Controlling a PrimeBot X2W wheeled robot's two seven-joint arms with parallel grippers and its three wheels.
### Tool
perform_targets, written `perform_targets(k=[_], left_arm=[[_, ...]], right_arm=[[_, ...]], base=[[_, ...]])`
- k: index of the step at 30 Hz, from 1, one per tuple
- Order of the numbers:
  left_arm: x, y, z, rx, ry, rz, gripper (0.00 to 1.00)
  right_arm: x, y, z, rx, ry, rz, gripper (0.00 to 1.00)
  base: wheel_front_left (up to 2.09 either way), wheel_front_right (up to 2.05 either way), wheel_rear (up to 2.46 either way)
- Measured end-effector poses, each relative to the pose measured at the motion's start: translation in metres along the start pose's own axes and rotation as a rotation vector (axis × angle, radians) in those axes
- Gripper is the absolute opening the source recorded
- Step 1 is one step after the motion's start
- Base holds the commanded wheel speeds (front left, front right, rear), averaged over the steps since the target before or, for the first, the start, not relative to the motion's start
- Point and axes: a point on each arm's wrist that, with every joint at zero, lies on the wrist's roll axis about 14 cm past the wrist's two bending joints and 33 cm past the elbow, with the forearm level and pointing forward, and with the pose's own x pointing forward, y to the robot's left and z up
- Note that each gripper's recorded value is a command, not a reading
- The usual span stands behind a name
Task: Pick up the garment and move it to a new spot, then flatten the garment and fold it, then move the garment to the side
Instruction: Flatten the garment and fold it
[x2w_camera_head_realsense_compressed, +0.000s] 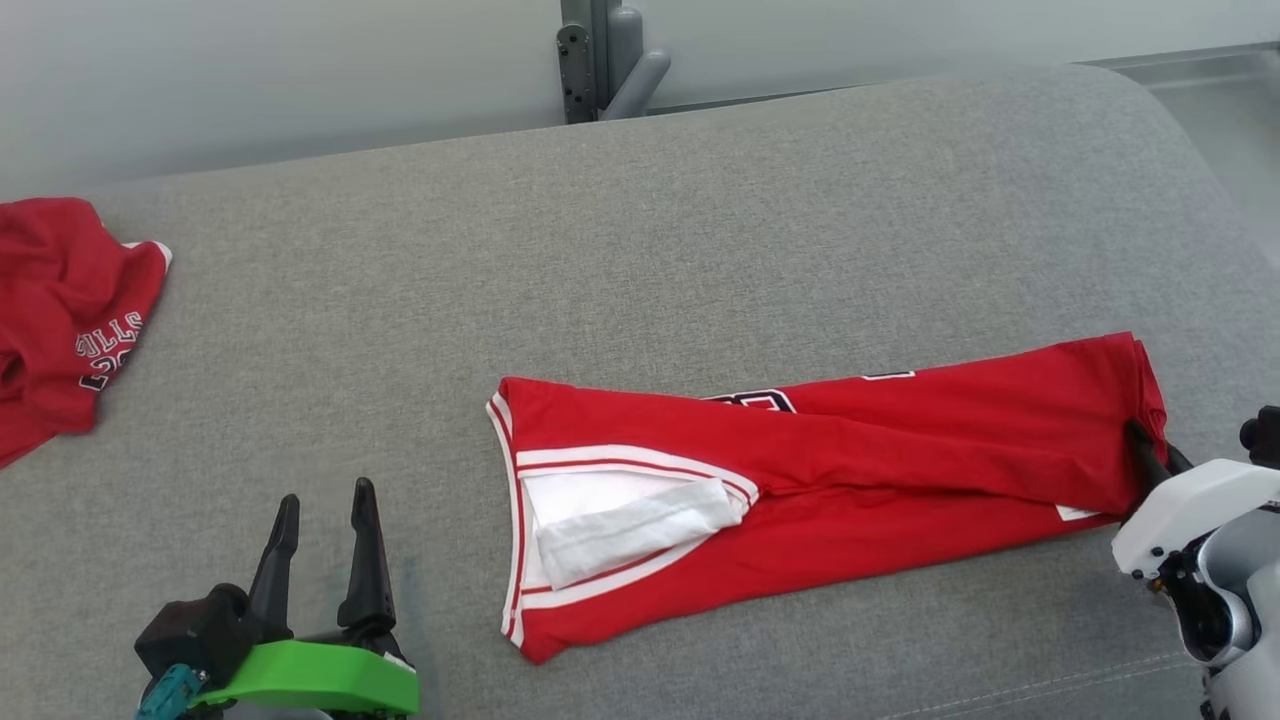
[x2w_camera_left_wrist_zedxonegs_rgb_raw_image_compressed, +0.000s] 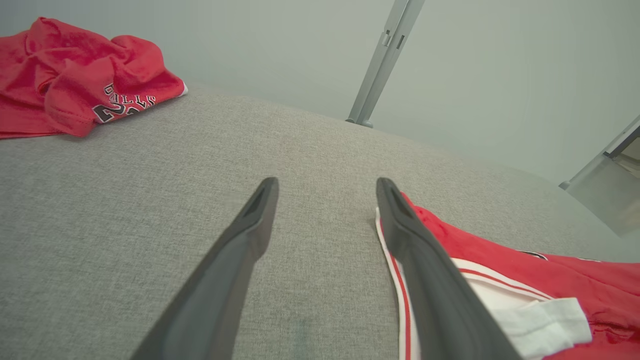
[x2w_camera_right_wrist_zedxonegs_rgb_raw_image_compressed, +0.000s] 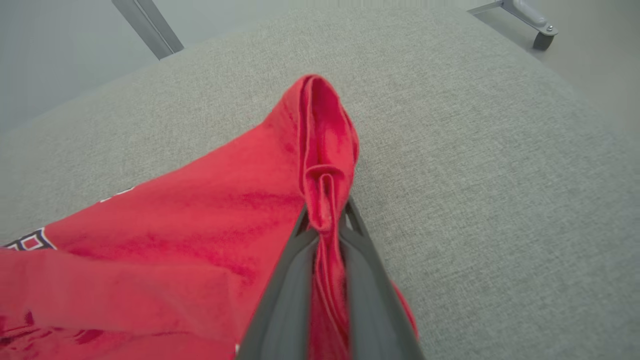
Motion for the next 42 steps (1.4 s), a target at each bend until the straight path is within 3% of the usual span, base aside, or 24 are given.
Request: perform_targets(k=[8,18,23,30,42], left_arm=[[0.001,-0.009,-0.003,-0.005,0.009,-0.027,1.00],[-0.009,-0.009,0.005,0.001,-0.016,-0.030,1.00],[-0.017,-0.002,0.010,0.002,-0.029,-0.008,1.00],[-0.028,0.013,0.014,0.006,-0.039,0.033,1.00],[-0.037,0.030,0.017,0.005,-0.052,0.091,1.00]], right_arm=[[-0.015,0.046,0.012,0.061,-0.057,0.128,0.00],[-0.053,0.147,0.039,0.109,-0.105,0.435,0.00],[-0.069,0.208,0.029,0.161,-0.048,0.602,0.00],[-0.077,0.272,0.007,0.189,0.035,0.755,0.00],[-0.064,0.331,-0.039,0.201,0.184,0.861,0.00]], base=[[0.00,0.00,0.00],[0.00,0.00,0.00],[0.00,0.00,0.00],[0.00,0.00,0.00],[0.00,0.00,0.00]])
